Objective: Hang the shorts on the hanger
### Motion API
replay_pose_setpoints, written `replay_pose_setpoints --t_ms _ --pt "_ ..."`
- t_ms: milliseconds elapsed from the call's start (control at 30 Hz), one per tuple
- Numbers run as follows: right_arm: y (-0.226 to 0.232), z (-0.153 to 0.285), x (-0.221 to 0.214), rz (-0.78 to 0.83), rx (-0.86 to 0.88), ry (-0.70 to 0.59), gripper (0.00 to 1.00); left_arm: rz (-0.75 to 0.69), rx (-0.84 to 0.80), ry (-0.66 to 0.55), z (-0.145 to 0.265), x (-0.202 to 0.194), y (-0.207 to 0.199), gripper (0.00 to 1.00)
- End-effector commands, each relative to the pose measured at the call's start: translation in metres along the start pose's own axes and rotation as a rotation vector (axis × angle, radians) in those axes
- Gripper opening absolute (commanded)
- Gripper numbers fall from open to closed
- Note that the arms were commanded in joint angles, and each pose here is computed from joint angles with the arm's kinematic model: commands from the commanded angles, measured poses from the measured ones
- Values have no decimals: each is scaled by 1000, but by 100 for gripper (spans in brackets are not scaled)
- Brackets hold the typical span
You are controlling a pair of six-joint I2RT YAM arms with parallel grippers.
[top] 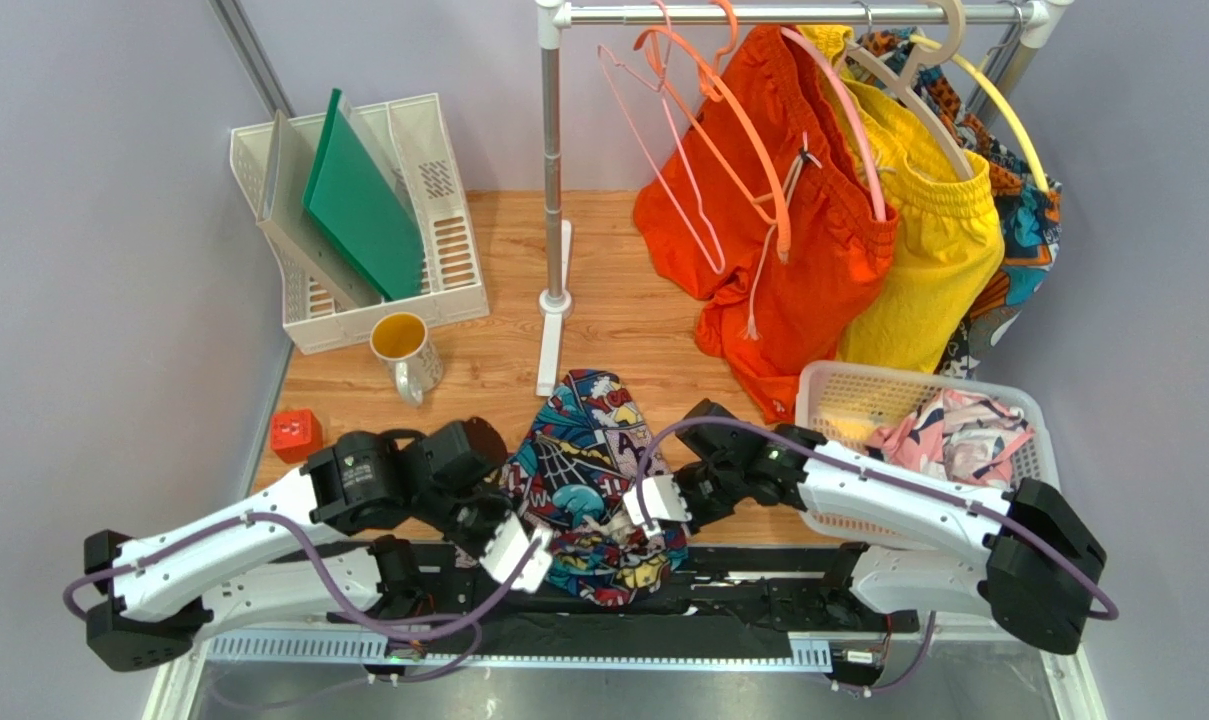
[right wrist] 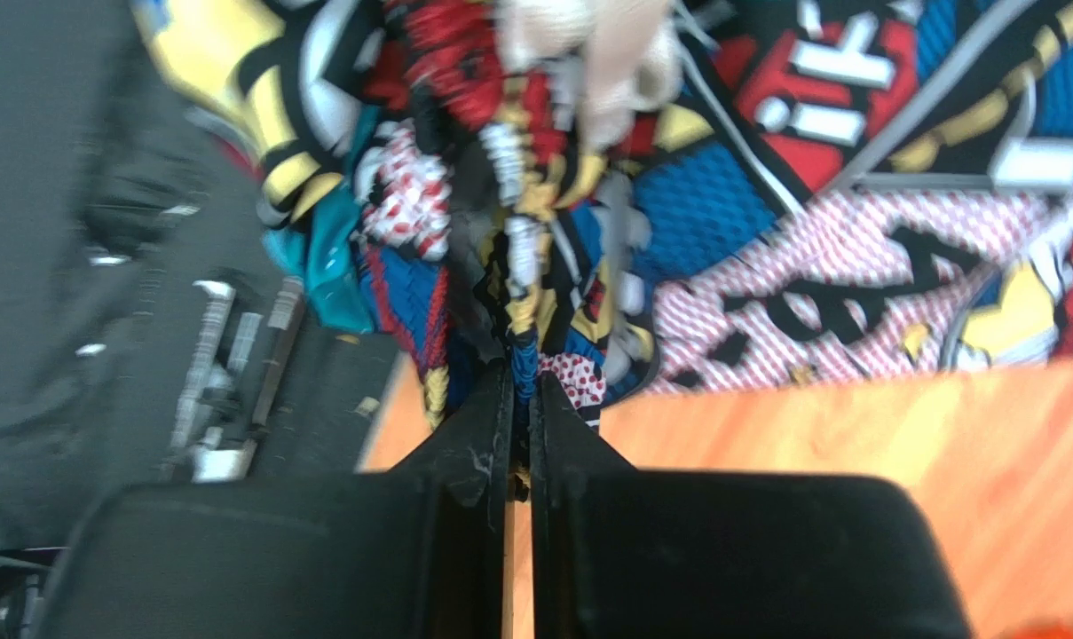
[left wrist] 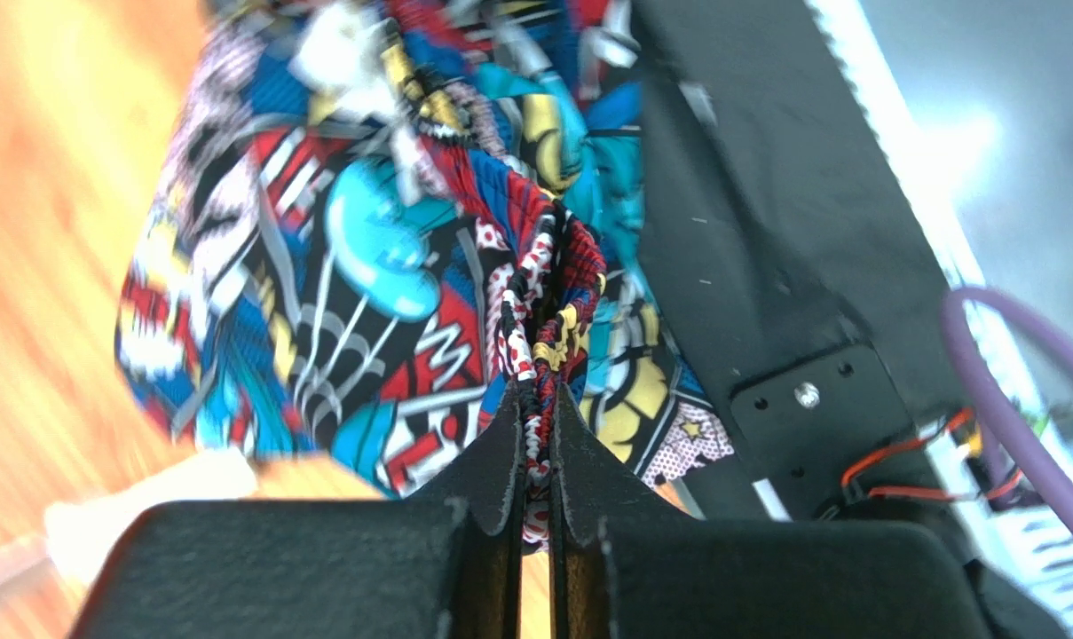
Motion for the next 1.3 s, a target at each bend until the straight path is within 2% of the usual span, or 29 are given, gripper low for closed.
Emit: replay_pose_setpoints --t_ms 0,33,100,200,233,267,333,367,433,467,500,533,667,733,800,833,900,933,1000,1067,1100,1167,1200,1267 --pt "-43 34 21 -98 -245 37 0 243 199 -110 40 16 32 0" --pt "-62 59 33 -126 -350 7 0 335 233 -122 49 18 36 0" --pt "-78 89 40 -170 -444 5 0 455 359 -183 82 27 50 0" --pt "-112 151 78 -182 -609 -88 0 479 515 -295 133 49 61 0" --pt "-123 156 87 -195 -614 -96 0 461 534 -320 145 55 61 0" --pt "-133 192 113 -180 -688 -171 0 392 572 -370 169 71 63 0" --pt "-153 201 135 -185 -663 -232 0 287 592 -368 191 82 62 0" --pt "-161 237 164 -143 -731 -334 0 228 650 -390 215 96 65 0" --pt "-164 252 192 -138 -693 -432 0 174 670 -388 234 106 64 0" --pt "-178 241 202 -151 -660 -442 0 131 698 -411 249 116 68 0" --pt "-171 265 227 -96 -678 -531 0 112 697 -418 254 119 68 0" --pt "-173 265 236 -103 -661 -565 0 102 692 -431 258 122 66 0" --pt "-164 264 274 -44 -605 -743 0 83 567 -515 242 127 77 0" --pt "-163 235 271 -83 -520 -758 0 80 504 -514 226 126 87 0" --pt "-157 237 272 -67 -525 -820 0 16 454 -496 208 130 97 0" --pt "-159 214 261 -108 -493 -784 0 38 418 -464 186 125 107 0" --pt "-156 196 245 -156 -484 -763 0 52 454 -491 167 127 131 0" --pt "-156 192 238 -171 -482 -753 0 101 419 -466 141 119 145 0" --pt "-159 185 218 -235 -520 -695 26 148 435 -481 123 118 165 0" --pt "-159 180 180 -368 -543 -584 60 209 388 -477 102 113 177 0" --pt "-158 182 164 -423 -551 -543 66 216 373 -479 98 110 177 15" --pt "-142 184 127 -547 -529 -450 76 216 330 -466 87 101 166 30" --pt "-140 189 104 -593 -535 -416 78 218 321 -459 85 94 160 50" --pt "-111 188 75 -647 -505 -332 81 243 306 -447 78 79 139 62"
Point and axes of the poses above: each gripper's point midway between its finger pads, its own z axis back along the fingers, its own y axis along the line the jaws close on, x = y × z, the point moved 10 cm from there along z, back along the fingers, and after that the axes turned 5 degrees about -z, right-handed, at the moved point
